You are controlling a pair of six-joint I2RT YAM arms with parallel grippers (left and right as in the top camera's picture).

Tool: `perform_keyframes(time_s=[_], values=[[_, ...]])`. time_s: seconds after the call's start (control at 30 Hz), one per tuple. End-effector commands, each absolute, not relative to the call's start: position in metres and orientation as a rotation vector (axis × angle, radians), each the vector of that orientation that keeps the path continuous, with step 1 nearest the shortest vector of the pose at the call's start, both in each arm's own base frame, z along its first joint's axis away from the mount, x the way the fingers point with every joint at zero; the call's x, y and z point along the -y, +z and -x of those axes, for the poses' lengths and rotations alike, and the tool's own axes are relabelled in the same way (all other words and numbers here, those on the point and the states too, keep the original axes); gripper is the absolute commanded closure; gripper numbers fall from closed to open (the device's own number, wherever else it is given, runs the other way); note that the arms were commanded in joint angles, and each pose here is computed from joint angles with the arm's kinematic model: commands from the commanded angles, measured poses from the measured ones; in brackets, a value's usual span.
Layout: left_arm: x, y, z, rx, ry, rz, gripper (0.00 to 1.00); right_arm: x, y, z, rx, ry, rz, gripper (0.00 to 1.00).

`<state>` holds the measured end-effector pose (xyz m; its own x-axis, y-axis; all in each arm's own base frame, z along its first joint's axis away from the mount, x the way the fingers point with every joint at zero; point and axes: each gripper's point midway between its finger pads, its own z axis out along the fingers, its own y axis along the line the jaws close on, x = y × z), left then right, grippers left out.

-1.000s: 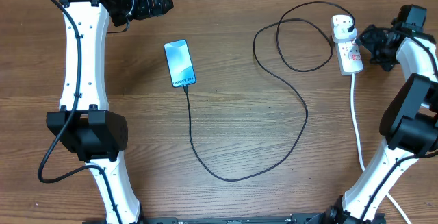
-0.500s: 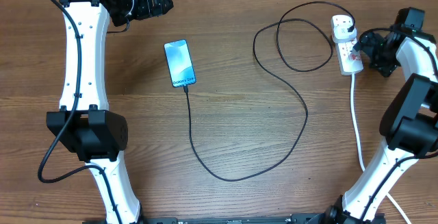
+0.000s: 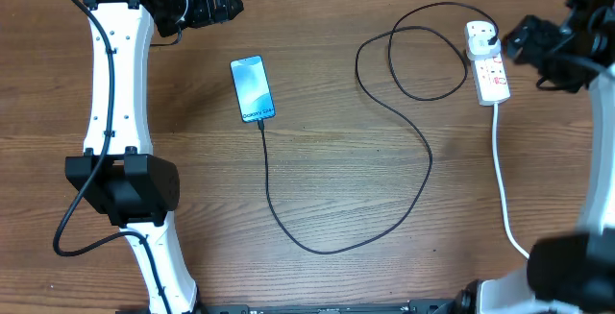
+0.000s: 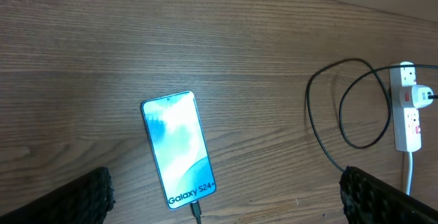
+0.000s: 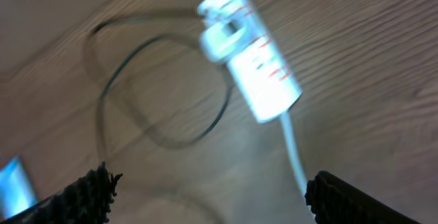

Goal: Plug charger to phone and switch on socket

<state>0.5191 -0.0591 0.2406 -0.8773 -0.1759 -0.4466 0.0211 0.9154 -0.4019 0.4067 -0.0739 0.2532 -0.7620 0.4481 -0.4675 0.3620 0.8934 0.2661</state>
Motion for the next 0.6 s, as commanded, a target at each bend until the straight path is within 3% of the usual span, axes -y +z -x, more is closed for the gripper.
perform_keyframes(time_s=[0.0, 0.1, 0.33, 0.57], values=[[0.061, 0.25, -0.518, -2.566, -0.561, 0.094, 0.0, 0.034, 0.294, -0.382, -2.491, 0.25, -0.417, 0.09], [0.061, 0.25, -0.518, -2.566, -0.561, 0.094, 0.0, 0.002, 0.318, -0.347, -2.489, 0.281, -0.321, 0.01], [0.061, 0.25, -0.518, -2.566, -0.561, 0.094, 0.0, -0.065, 0.354, -0.268, -2.483, 0.52, -0.099, 0.0], [0.061, 0.25, -0.518, -2.566, -0.561, 0.094, 0.0, -0.08, 0.366, -0.241, -2.452, 0.59, 0.004, 0.0]])
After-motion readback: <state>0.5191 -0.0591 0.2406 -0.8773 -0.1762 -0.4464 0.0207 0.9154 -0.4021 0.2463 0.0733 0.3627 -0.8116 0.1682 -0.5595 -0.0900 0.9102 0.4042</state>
